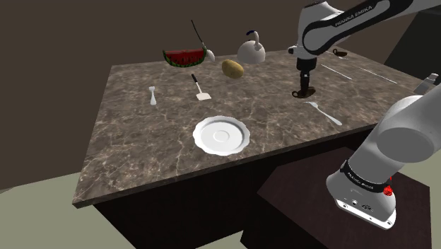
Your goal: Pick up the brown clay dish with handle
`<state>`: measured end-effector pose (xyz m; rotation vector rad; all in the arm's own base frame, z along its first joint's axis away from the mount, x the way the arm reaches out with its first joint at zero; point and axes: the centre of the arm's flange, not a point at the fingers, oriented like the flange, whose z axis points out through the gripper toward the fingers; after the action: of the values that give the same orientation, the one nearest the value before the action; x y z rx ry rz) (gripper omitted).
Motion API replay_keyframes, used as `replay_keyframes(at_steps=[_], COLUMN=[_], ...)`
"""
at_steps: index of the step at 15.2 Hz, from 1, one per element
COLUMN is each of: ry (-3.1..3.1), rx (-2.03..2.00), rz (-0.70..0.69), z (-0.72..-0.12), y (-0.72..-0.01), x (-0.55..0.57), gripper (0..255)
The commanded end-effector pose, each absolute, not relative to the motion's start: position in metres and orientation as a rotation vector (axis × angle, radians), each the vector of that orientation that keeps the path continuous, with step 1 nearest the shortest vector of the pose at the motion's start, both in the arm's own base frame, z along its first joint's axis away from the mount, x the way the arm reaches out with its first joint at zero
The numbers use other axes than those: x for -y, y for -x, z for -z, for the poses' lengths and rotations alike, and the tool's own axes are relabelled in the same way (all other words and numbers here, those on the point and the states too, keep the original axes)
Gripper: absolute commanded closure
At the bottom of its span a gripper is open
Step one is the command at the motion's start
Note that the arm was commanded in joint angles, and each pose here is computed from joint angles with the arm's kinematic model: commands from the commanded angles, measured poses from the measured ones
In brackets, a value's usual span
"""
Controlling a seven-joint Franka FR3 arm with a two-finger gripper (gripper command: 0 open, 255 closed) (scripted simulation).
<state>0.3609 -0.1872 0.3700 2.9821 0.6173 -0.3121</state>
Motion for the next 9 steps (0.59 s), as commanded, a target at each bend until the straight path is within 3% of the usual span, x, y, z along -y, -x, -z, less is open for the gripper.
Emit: replay_keyframes(at_steps=[1, 2, 9], ry=[-2.982, -2.982, -2.982], rx=[-0.617, -0.617, -0.617], rz=[0.311, 0.311, 0.311], z=[-0.3677, -0.368, -0.3681], y=[-0.3606, -0.3607, -0.3609], x=[0.187, 0.1871, 0.1871], gripper=[0, 255, 255])
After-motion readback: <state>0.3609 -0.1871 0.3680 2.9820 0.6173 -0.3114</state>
